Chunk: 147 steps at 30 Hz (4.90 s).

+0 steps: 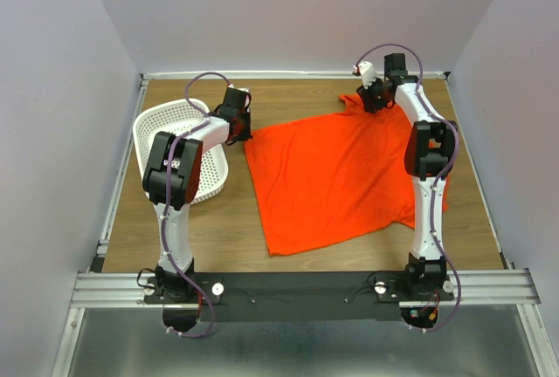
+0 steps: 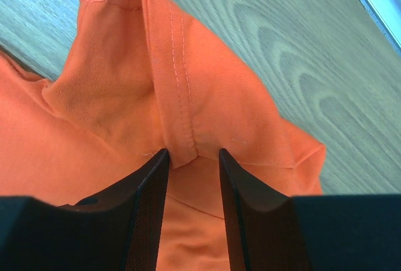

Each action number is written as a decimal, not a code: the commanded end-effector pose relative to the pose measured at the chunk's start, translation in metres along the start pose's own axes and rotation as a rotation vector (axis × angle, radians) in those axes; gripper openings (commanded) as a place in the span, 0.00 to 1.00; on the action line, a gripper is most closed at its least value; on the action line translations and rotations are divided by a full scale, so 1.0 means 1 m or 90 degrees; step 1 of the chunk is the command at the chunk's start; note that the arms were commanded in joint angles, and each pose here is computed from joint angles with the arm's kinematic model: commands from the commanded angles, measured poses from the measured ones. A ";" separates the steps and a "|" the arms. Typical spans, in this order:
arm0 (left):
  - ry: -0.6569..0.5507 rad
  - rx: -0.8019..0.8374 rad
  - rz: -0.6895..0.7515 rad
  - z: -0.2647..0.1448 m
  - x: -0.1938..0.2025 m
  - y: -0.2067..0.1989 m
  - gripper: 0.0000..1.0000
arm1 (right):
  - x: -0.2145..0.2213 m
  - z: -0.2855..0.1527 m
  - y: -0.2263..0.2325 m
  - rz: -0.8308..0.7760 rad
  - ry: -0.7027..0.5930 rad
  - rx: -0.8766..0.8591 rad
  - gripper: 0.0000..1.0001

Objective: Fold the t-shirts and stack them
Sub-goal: Flatten the tshirt out

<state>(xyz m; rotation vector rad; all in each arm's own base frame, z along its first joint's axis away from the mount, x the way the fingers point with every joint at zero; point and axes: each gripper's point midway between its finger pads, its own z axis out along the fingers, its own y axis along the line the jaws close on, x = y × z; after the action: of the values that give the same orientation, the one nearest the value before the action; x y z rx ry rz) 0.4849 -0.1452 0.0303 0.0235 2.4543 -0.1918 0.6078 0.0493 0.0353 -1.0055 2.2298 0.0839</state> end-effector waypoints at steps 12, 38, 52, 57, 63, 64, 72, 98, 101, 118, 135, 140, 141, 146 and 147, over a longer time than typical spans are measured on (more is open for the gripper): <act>-0.016 0.015 0.004 -0.013 -0.011 -0.003 0.00 | 0.006 0.008 0.002 -0.001 0.012 -0.004 0.24; -0.174 0.060 -0.001 -0.077 -0.076 -0.017 0.00 | -0.097 -0.109 0.001 0.074 -0.152 0.014 0.00; -0.676 0.204 -0.040 -0.417 -0.197 -0.040 0.00 | -0.230 -0.465 0.012 -0.061 -0.447 0.295 0.01; -0.905 0.298 -0.035 -0.598 -0.176 -0.038 0.00 | -0.257 -0.627 0.057 -0.105 -0.640 0.399 0.01; -1.027 0.406 0.015 -0.716 -0.131 -0.043 0.00 | -0.238 -0.765 0.120 -0.125 -0.813 0.506 0.01; -1.034 0.419 0.021 -0.726 -0.126 -0.045 0.00 | -0.235 -0.777 0.125 -0.125 -0.826 0.518 0.01; -0.974 0.456 0.018 -0.696 -0.118 -0.054 0.00 | -0.215 -0.795 0.131 -0.122 -0.816 0.575 0.01; -0.359 0.119 -0.115 -0.056 -0.178 -0.056 0.00 | -0.073 -0.148 -0.017 0.068 -0.257 0.194 0.01; -0.317 0.079 -0.130 -0.021 -0.183 -0.044 0.00 | -0.079 -0.115 -0.042 0.101 -0.258 0.202 0.00; -0.449 0.235 -0.082 -0.102 -0.231 -0.062 0.00 | -0.155 -0.209 -0.067 0.126 -0.406 0.231 0.01; -0.931 0.504 -0.088 -0.594 -0.140 -0.070 0.00 | -0.243 -0.714 0.116 -0.027 -0.830 0.360 0.01; -0.930 0.544 -0.083 -0.620 -0.131 -0.074 0.00 | -0.230 -0.779 0.140 -0.039 -0.885 0.436 0.01; -0.929 0.547 -0.084 -0.621 -0.132 -0.075 0.00 | -0.228 -0.783 0.141 -0.042 -0.886 0.445 0.01; -0.890 0.548 -0.083 -0.598 -0.142 -0.085 0.00 | -0.223 -0.775 0.118 -0.004 -0.858 0.495 0.01; -0.876 0.538 -0.084 -0.584 -0.147 -0.087 0.00 | -0.224 -0.768 0.112 -0.006 -0.845 0.501 0.01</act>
<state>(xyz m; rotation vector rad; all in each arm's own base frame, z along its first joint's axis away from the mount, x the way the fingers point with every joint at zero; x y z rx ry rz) 0.2110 -0.1304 0.5923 0.0565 0.8310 -0.9072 0.1518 0.0467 0.7627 -0.3638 0.7185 -0.0541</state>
